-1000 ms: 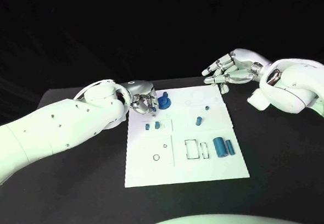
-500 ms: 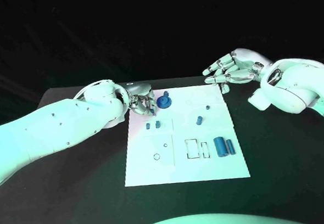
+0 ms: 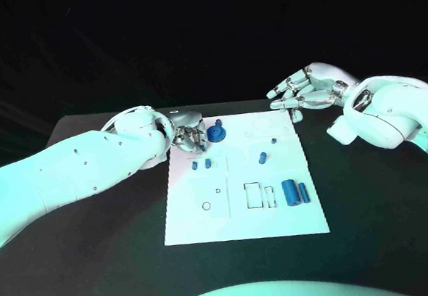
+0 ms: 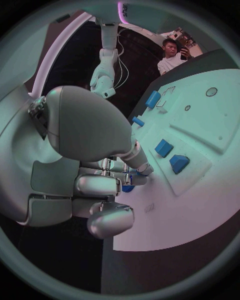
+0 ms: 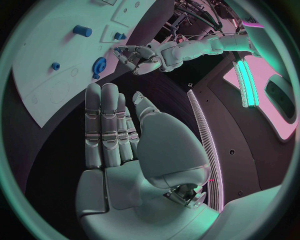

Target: Assemble the parts on the task board

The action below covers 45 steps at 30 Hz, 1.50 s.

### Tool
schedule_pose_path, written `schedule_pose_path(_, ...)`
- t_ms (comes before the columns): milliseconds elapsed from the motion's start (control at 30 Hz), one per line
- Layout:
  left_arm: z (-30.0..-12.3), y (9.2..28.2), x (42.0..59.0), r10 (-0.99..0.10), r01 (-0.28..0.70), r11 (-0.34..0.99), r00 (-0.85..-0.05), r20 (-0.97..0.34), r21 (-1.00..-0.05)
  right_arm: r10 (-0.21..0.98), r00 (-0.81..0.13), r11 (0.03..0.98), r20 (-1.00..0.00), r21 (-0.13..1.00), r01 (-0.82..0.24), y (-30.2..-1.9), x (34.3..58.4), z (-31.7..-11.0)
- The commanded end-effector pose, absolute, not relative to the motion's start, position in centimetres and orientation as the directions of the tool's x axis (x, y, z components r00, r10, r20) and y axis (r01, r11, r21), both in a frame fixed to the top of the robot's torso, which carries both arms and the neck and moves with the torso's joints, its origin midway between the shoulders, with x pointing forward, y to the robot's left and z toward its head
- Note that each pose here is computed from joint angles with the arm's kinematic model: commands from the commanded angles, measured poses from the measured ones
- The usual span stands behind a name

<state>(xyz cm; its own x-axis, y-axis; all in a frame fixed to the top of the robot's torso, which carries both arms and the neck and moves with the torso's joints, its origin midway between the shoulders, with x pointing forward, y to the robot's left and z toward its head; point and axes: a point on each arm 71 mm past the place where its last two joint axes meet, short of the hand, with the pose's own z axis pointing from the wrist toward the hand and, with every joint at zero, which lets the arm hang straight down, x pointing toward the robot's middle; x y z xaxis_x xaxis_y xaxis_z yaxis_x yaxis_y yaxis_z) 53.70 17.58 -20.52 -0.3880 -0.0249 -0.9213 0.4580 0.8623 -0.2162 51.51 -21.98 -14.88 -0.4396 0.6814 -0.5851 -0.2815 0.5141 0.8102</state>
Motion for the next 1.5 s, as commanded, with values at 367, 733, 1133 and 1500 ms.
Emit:
schedule_pose_path(367, -20.95, 17.05, 53.8, 0.0, 0.465, 0.861, -0.404, -0.915, -0.205, 0.673, -0.454, 0.506, -0.583, 0.812, -0.292, -21.73, 51.39, -14.89)
schedule_pose_path(733, -21.34, 17.2, 53.9, 0.029, 0.454, 0.871, -0.426, -0.904, -0.186, 0.673, -0.455, 0.506, -0.583, 0.812, -0.291, -21.75, 51.38, -14.89)
schedule_pose_path(1133, -21.4, 17.47, 53.79, 0.034, 0.451, 0.873, -0.433, -0.901, -0.184, 0.673, -0.455, 0.507, -0.583, 0.812, -0.291, -21.8, 51.39, -14.9)
schedule_pose_path(1500, -21.51, 17.5, 53.8, 0.037, 0.446, 0.876, -0.439, -0.898, -0.182, 0.673, -0.455, 0.507, -0.583, 0.812, -0.291, -21.76, 51.42, -14.9)
